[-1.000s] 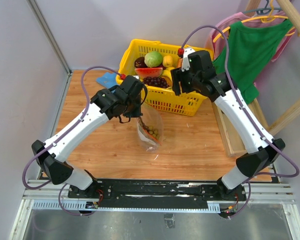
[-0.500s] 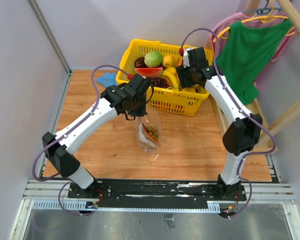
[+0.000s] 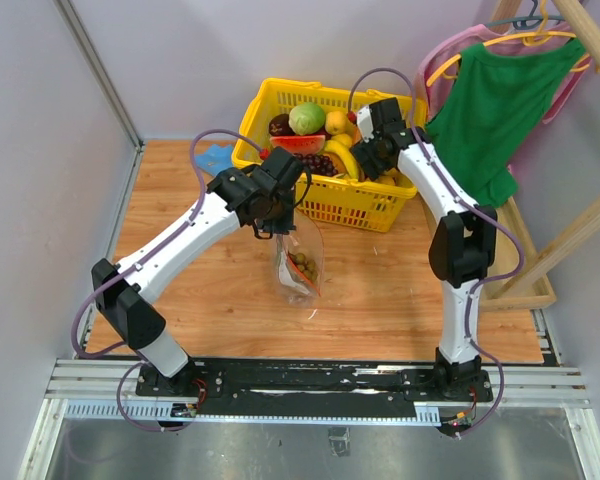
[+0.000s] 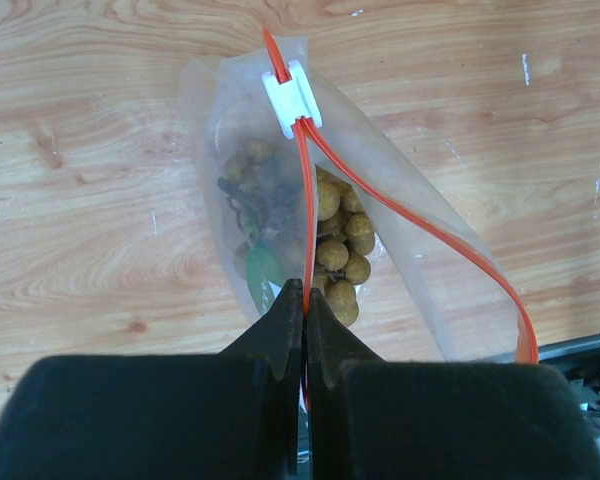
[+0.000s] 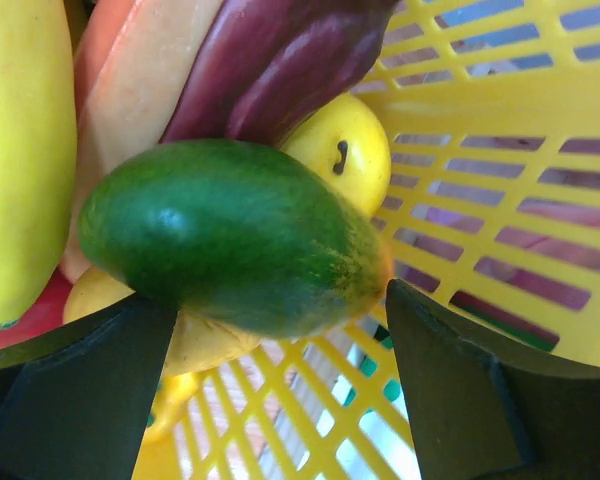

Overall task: Place the food in the zip-top bag and seal the zipper
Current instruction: Pick up the fake fruit from the bin.

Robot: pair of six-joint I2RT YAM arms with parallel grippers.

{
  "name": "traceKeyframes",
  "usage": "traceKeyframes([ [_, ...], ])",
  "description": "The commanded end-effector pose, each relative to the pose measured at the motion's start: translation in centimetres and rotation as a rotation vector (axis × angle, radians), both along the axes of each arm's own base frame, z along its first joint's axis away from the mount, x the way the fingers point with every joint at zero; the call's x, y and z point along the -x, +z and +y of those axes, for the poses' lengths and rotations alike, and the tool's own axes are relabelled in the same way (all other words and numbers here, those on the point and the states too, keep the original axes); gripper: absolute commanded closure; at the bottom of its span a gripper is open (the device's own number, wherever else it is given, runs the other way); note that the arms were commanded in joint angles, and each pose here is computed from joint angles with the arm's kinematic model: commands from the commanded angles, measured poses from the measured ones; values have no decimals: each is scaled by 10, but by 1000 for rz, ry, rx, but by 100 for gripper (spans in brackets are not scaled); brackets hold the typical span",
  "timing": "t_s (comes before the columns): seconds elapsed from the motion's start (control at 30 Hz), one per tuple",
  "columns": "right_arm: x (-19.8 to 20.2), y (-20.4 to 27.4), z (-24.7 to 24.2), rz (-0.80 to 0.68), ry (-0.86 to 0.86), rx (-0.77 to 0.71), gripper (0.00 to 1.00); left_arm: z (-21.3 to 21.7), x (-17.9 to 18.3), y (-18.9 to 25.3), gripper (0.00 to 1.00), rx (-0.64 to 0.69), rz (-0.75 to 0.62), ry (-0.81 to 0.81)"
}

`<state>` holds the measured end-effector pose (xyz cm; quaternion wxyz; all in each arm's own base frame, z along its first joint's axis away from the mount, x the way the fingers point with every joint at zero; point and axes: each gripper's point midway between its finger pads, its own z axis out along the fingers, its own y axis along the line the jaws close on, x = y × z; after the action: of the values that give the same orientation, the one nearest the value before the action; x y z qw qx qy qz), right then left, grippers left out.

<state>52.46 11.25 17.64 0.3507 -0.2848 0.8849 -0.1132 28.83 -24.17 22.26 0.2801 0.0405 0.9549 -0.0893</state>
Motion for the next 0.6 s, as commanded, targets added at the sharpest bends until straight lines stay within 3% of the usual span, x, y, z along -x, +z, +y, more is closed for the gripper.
traceKeyframes([
  [0.0,-9,-15,-12,45,89,141,13,1,-5,5,100,-4,-6,-3],
  [0.27,-18,-45,-7,97,155,174,13,1,-6,6,100,-6,-4,-1],
  [0.57,-8,-12,6,57,177,136,62,4,-8,11,100,-6,-18,7],
])
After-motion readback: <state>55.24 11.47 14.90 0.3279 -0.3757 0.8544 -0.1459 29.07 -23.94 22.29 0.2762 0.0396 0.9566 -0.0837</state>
